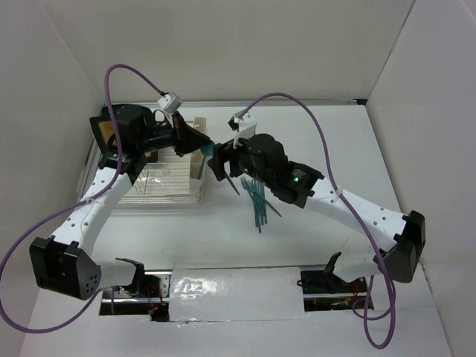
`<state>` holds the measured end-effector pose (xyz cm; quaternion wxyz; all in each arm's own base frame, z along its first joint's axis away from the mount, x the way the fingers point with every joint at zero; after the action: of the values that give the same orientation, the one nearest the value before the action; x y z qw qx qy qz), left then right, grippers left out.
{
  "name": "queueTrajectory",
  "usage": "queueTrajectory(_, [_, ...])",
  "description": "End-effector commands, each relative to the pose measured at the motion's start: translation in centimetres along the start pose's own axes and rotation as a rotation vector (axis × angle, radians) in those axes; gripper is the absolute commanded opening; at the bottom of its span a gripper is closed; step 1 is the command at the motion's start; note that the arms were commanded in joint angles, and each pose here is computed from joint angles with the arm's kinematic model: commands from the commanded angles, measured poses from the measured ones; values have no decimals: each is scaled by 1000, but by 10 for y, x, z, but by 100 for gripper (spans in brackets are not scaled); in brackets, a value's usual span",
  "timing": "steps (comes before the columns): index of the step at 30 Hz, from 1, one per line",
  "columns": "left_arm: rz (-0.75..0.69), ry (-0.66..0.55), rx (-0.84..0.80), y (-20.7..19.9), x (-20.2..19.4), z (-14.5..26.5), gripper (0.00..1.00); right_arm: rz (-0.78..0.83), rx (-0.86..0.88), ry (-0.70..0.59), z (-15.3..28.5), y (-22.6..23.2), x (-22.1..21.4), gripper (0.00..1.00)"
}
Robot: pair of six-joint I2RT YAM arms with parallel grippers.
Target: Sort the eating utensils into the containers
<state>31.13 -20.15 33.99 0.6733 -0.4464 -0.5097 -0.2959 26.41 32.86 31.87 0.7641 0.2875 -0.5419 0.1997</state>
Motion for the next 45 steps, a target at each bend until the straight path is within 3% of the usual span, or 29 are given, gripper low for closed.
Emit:
queueTrajectory(1, [-153, -61, 34, -10, 30, 11, 0, -69, -90, -24, 24, -13, 20, 90])
queueTrajectory(6, [-367, -96, 125, -13, 55, 28, 0, -179, -212, -47, 68, -50, 27, 100])
queueTrajectory(7, [-392, -98, 148, -10, 59, 29, 0, -220, -241, -54, 75, -57, 26, 100])
queueTrajectory(8, [-515, -117, 201, -11, 73, 39, 0, -239, -287, -74, 89, -69, 21, 100])
queueTrajectory(12, [-678, -134, 239, -15, 91, 44, 0, -284, -398, -120, 121, -99, 6, 100])
queueTrajectory(16, [-865, -119, 337, -3, 100, 46, 0, -291, -450, -67, 121, -112, -13, 100])
queueTrajectory(21, [-1078, -71, 279, -4, 86, 32, 0, -296, -524, -11, 112, -128, -33, 100])
queueTrajectory(25, [-1076, -2, 229, -3, 78, 19, 0, -312, -560, 27, 104, -138, -56, 100])
queueTrajectory(33, [-1040, 99, 225, 3, 56, 19, 0, -350, -644, -4, 108, -167, -60, 100])
queueTrajectory(45, [-980, 126, 250, 2, 52, 39, 0, -376, -612, 94, 86, -193, -76, 100])
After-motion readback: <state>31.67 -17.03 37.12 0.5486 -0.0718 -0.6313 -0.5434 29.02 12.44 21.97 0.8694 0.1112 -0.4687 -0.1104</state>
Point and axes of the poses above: each gripper's point midway between its finger pads, its own z axis back along the fingers, its own y axis along the line the jaws close on, x = y × z, the point moved 2 cm from there along z, back along the fingers, and after that the axes turned 2 degrees about -z, right-handed, at the moved point
